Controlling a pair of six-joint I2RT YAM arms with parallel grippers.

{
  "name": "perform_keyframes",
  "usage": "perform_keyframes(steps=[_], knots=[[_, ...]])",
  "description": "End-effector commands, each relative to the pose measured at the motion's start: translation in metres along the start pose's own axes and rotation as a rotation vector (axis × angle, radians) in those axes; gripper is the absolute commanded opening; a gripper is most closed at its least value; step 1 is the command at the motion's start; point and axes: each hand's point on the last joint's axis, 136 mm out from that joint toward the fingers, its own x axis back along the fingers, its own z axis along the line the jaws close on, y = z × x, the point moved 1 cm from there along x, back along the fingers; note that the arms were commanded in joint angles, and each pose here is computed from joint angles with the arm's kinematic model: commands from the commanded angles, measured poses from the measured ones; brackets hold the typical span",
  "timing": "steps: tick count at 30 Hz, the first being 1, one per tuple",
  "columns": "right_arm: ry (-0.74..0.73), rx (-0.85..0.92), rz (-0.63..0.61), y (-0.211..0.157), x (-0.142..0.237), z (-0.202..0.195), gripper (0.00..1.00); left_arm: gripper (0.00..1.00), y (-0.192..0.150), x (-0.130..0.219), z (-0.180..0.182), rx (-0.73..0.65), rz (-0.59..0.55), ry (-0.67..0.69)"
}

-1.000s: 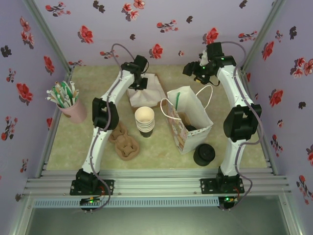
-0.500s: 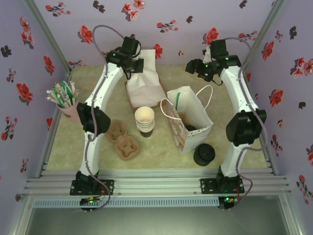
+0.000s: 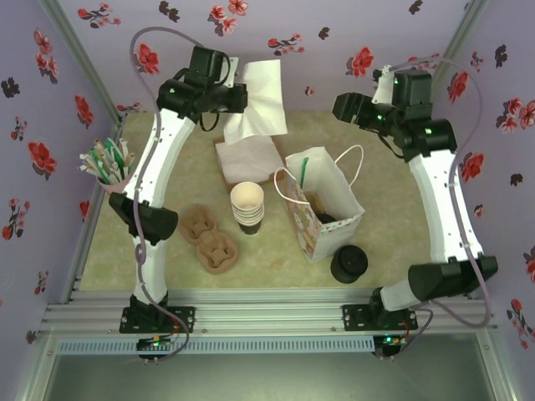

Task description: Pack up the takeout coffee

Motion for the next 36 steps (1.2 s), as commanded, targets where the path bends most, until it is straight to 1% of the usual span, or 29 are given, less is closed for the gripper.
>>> perform_keyframes(steps=[1,8,12,15,19,28,36], knots=[[0.104,0.097,-0.073,0.004,0.024,0.031,0.75,0.00,0.008,0.046,-0.044,-0.015,-0.036,-0.157],[0.232,0.286,-0.104,-0.020,0.069,0.088,0.75,0.00,-0.007,0.076,-0.098,-0.031,0.009,-0.347],[0.276,0.355,-0.109,-0.031,0.084,0.108,0.75,0.00,-0.015,0.085,-0.117,-0.036,0.035,-0.401],[0.300,0.396,-0.102,-0.039,0.089,0.118,0.74,0.00,-0.021,0.090,-0.132,-0.026,0.064,-0.474],[0.297,0.423,-0.080,-0.045,0.087,0.119,0.74,0.00,-0.027,0.098,-0.153,-0.020,0.099,-0.577],[0.264,0.458,-0.018,-0.062,0.069,0.106,0.73,0.00,-0.037,0.122,-0.193,0.008,0.177,-0.821],[0.265,0.461,0.036,-0.073,0.052,0.100,0.71,0.00,-0.032,0.141,-0.213,0.051,0.182,-1.012]])
